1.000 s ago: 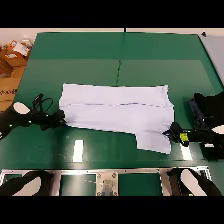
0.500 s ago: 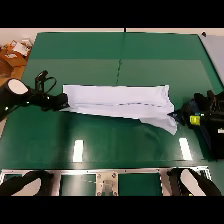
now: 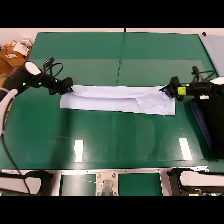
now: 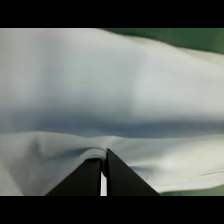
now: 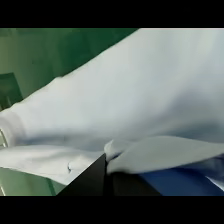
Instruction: Fold the shirts.
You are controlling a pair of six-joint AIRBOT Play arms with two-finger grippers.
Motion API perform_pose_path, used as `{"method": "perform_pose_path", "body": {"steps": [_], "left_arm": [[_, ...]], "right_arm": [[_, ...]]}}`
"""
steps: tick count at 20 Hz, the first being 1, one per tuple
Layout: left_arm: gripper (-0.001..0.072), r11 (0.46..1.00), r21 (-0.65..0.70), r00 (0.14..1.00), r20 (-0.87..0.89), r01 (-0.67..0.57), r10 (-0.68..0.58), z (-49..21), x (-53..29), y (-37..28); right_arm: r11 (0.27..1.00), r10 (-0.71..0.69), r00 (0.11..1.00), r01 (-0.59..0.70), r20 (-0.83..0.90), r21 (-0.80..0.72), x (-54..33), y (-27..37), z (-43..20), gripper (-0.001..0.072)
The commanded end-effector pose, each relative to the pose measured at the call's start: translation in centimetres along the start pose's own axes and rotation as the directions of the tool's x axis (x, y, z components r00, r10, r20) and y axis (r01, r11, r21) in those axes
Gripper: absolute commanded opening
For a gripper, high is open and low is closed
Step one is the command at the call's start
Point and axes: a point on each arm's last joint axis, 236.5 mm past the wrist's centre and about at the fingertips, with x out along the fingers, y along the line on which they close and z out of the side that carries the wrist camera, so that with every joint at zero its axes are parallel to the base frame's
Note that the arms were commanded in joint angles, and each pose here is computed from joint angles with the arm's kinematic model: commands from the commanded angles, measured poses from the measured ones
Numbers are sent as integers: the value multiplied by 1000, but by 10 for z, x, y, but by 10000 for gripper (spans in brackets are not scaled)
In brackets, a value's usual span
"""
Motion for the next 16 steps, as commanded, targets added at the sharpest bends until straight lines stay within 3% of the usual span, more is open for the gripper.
{"method": "perform_pose_path", "body": {"steps": [1,2,3,6,8,9,10,12,16], "left_arm": [[398,1000,-23,997,78,16,-14,44,28,2],[687,998,-55,991,129,39,-32,59,22,-4],[712,997,-51,985,166,55,-46,73,11,-10],[708,997,-7,985,158,72,-70,89,-27,-22],[707,997,2,992,98,76,-76,82,-43,-24],[690,997,8,995,62,72,-73,75,-46,-23],[529,997,6,997,29,74,-75,67,-47,-23],[33,997,6,997,-5,73,-73,59,-47,-22],[23,996,0,995,-28,94,-94,54,-47,-28]], "right_arm": [[1000,-14,1000,14,-20,3,48,-14,36,192],[999,-3,1000,2,-27,-33,46,-11,44,385],[996,11,1000,-13,-26,-93,36,-5,54,467],[976,-3,999,-5,-35,-219,-26,3,77,502],[964,-101,994,85,-51,-251,-62,-30,78,502],[964,-151,986,131,-71,-233,-73,-54,74,538],[965,-175,979,151,-100,-216,-77,-74,67,580],[975,-156,976,128,-151,-182,-67,-104,47,598],[995,-1,974,-22,-225,-101,-13,-117,17,598]]}}
